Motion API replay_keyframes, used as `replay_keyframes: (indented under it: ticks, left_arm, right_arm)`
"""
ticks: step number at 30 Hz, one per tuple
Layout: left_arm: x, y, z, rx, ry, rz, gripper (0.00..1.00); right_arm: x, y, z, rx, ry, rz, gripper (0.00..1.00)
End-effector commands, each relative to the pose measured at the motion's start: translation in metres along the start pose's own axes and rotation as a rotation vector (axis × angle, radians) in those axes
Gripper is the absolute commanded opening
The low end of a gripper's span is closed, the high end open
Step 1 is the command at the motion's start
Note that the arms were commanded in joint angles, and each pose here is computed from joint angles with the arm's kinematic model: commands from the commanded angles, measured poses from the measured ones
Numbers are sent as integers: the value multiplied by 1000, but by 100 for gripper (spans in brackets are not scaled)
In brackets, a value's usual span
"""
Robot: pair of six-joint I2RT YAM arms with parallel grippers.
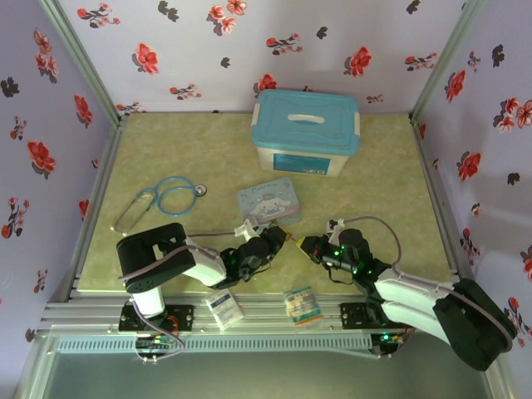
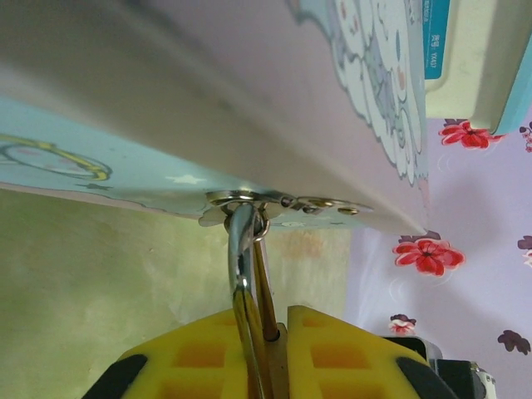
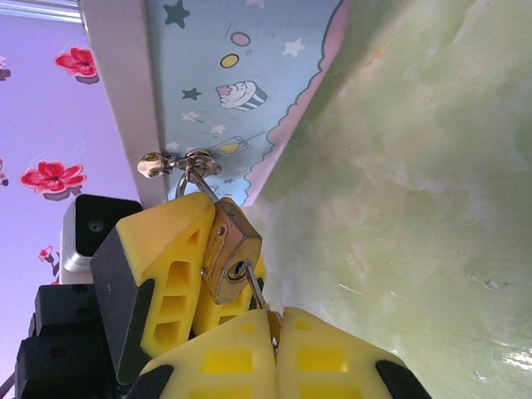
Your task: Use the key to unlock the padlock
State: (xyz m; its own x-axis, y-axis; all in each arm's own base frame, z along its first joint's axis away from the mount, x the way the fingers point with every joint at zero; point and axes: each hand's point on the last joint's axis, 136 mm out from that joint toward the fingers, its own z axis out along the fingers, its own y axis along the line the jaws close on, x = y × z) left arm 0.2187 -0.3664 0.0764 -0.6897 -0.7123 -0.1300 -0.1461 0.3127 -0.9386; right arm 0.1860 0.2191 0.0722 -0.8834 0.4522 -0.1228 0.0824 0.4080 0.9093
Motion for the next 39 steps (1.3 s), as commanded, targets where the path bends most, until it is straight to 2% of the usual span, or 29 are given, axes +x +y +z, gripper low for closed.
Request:
replay_keyframes:
  ticks: [1, 18, 34, 39]
  left_arm:
    - [0, -21, 0, 80, -12, -53, 0]
    - [4, -11, 6, 73, 0, -80, 0]
    - [11, -16, 2, 116, 28, -136, 0]
    - [16, -21, 3, 129, 43, -146, 0]
  right_arm:
    - [-3, 10, 3, -22, -8, -36, 0]
    - [-6, 19, 3, -70, -22, -32, 0]
    - [-15, 20, 14, -89, -31, -11, 0]
    - [-23, 27, 10, -135, -38, 0, 0]
